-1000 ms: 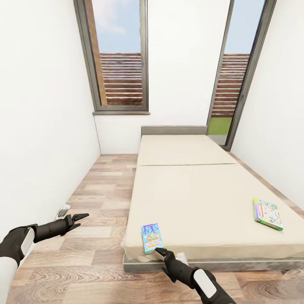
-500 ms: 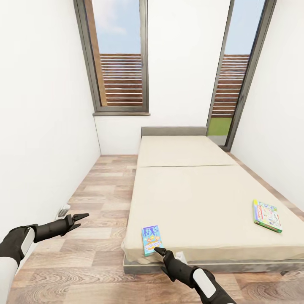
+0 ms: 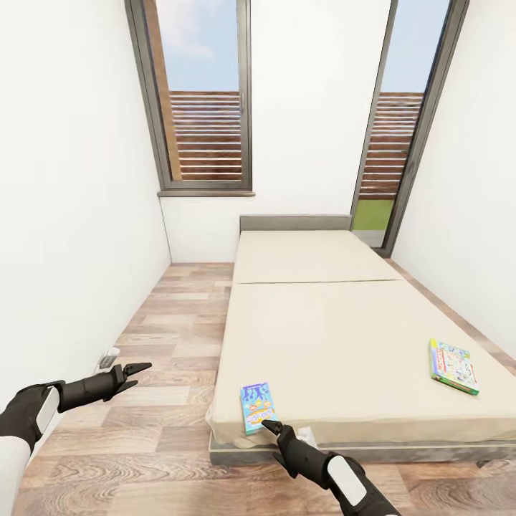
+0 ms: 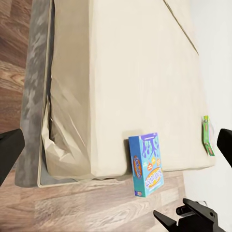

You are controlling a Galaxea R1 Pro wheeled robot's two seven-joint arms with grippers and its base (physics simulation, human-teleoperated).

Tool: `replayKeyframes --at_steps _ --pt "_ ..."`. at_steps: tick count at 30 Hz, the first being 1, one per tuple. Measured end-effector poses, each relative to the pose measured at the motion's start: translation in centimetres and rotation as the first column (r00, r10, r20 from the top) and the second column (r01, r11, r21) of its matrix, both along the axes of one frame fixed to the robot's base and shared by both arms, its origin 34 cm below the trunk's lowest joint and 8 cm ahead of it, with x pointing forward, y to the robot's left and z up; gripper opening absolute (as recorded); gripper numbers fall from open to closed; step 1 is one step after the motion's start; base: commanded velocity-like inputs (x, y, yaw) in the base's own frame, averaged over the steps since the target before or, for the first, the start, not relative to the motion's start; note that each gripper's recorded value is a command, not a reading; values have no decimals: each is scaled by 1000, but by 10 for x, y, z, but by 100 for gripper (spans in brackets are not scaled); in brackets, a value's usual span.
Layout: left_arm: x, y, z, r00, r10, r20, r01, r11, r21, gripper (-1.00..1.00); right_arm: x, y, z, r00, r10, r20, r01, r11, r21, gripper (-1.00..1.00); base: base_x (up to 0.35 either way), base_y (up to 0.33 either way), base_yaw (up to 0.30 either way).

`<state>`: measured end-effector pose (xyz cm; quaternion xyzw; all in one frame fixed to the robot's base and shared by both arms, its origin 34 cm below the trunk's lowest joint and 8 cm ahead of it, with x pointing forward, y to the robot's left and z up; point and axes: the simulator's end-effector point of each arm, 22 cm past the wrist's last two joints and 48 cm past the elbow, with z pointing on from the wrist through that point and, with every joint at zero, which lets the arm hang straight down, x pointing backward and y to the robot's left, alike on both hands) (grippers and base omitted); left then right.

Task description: Put all the toys in the child's room - the three board games (two on the bed and one on the table), the two jigsaw puzzles on the table, and the tennis ball on the table - inside the toy box on the table in the child's room.

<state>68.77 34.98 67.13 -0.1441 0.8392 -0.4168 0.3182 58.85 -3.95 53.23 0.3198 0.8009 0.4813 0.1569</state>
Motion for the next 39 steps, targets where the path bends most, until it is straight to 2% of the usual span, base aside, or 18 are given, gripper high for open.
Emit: replayKeyframes --at_steps 18,39 --pt "0 0 0 1000 0 -1 0 1000 -1 100 0 0 0 1000 0 0 0 1000 0 100 72 9 0" --pt "0 -5 0 1000 -5 -1 5 1000 -7 100 0 -1 0 1000 0 1 0 1000 -1 100 8 1 0"
